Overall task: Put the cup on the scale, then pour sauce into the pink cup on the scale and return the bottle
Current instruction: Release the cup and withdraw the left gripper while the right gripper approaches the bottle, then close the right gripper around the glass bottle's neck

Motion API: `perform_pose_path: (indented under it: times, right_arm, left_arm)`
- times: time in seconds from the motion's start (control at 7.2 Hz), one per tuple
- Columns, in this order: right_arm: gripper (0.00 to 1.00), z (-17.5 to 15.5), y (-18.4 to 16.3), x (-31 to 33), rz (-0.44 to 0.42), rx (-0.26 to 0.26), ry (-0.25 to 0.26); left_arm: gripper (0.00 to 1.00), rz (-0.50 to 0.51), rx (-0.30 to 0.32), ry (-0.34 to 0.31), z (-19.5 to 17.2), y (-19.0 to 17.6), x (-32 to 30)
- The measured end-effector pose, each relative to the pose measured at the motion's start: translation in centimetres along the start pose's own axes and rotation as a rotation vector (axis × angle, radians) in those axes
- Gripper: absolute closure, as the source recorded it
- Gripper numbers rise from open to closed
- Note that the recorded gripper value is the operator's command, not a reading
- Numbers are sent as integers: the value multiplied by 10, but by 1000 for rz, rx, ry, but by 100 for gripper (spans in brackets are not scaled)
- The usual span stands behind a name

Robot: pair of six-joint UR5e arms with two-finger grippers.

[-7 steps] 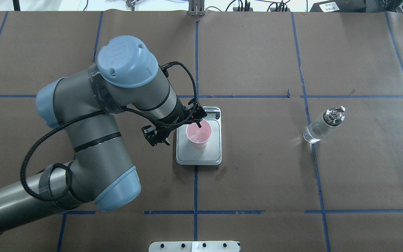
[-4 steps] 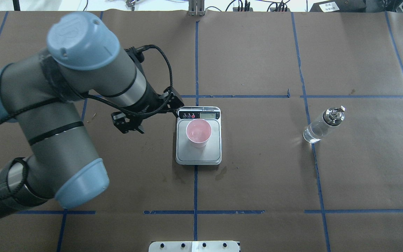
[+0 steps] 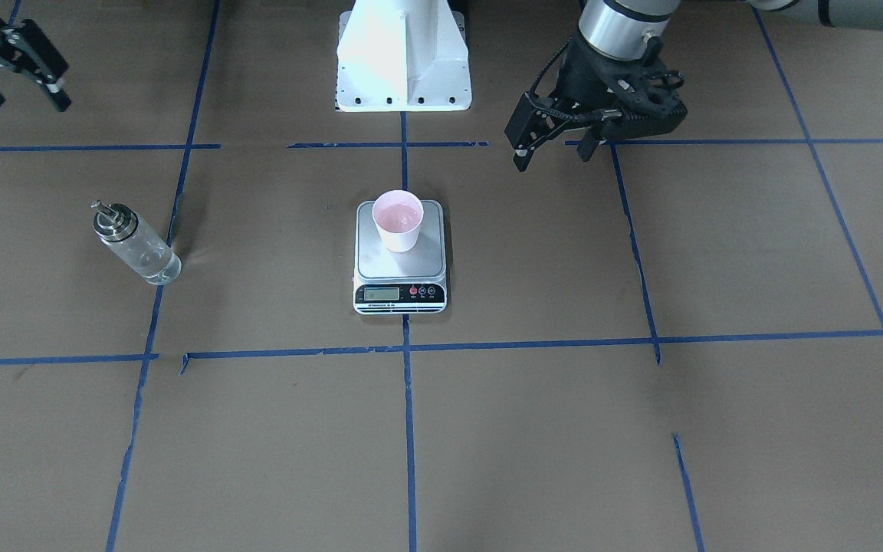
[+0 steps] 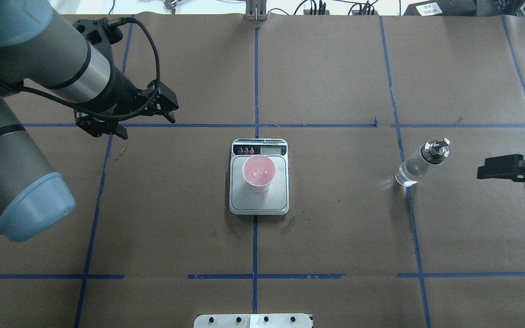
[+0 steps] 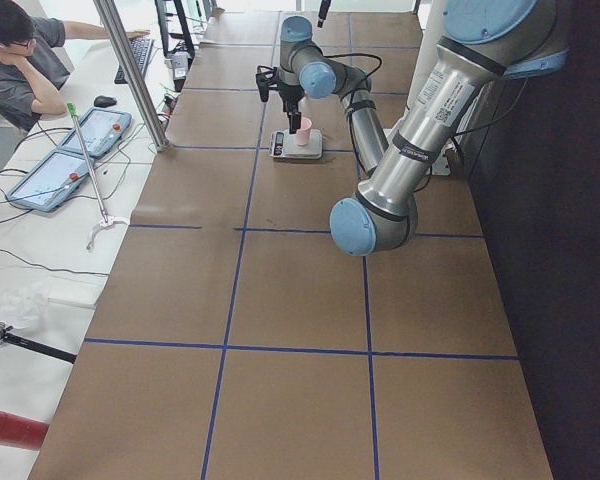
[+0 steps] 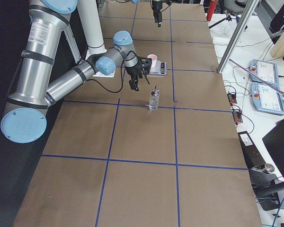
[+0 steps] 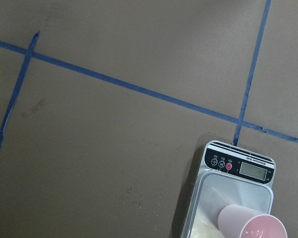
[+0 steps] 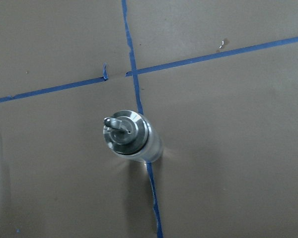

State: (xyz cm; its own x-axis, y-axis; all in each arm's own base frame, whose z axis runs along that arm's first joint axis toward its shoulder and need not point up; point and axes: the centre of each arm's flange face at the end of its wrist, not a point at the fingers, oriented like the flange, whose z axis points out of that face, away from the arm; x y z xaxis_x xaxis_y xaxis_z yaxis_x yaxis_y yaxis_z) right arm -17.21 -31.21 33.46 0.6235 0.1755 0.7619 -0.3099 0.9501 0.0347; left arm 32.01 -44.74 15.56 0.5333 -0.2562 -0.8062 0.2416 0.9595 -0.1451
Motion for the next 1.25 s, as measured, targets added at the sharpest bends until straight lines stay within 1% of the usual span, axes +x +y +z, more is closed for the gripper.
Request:
perform_pose_path:
  times: [0.14,0.28,0.42,0.56,0.83,0.97,1.25]
  right_arm:
    - [0,20,26,-22,-3,51,10]
    - [0,42,50,-37,-19,118,31]
    - [0,69,68,-44,-44,196,57]
    - [0,93,79,-45,-68,261,67]
    - [0,142,81,-31,-97,371,53]
    - [0,159,78,-22,-129,421,58]
    - [0,185,73,-17,-197,498,72]
  left_arm:
    - [0,16,2,-4,-5,-4,-10]
    - [0,38,8,-11,-8,-9,-20]
    - [0,81,15,-21,-10,-14,-32]
    - [0,151,21,-38,-13,-19,-50]
    - [0,331,36,-94,-19,-36,-105]
    - [0,412,40,-129,-23,-47,-134]
    - [0,573,39,-202,-31,-73,-192]
